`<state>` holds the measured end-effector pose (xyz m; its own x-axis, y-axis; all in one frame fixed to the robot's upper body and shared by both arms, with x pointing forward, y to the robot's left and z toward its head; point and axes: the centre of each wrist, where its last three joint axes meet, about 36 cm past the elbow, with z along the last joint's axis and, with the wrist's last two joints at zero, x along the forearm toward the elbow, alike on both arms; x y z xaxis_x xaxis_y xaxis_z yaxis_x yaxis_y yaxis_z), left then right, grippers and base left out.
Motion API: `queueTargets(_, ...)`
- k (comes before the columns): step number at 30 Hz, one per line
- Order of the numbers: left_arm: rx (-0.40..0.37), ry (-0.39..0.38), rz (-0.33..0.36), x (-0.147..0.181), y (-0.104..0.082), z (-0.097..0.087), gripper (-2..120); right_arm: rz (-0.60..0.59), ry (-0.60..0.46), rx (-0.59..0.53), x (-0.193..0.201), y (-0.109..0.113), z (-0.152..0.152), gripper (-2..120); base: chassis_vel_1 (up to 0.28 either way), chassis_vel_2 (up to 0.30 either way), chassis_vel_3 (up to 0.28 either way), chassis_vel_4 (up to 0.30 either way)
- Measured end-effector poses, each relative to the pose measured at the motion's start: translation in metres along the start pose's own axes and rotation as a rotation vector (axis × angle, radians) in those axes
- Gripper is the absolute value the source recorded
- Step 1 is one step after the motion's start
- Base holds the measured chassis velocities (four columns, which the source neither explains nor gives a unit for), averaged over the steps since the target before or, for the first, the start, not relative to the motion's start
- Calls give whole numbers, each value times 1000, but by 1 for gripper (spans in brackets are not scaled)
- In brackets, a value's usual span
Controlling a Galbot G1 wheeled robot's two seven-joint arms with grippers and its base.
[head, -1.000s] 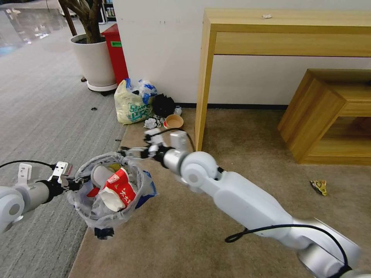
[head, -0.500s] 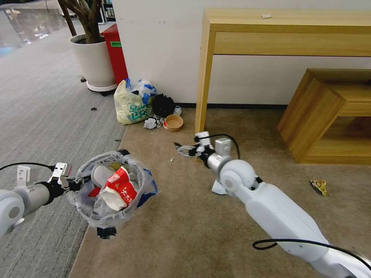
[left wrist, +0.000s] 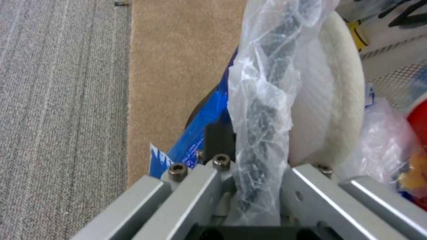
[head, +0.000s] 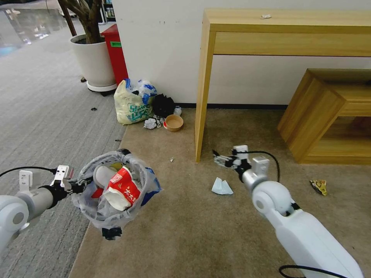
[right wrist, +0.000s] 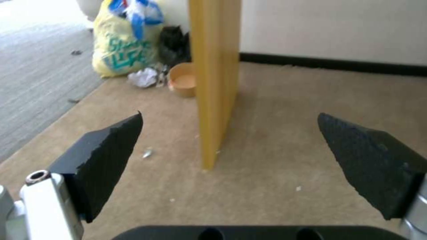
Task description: Pick up the trash bin and place the garbage on the floor into it.
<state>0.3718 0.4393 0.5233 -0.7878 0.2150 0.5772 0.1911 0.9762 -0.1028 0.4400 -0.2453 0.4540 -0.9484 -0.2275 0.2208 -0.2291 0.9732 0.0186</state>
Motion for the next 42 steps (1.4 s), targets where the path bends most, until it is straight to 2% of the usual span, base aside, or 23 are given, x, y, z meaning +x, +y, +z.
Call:
queueTargets(20,-9,4,8,0,-6,3,0,64,-23,-29,38,-25,25,100,0,0,0,0)
queueTargets(42,-24,8,23,1,-13,4,0,51,26,-73,39,-6,49,100,-65,64,64,-72)
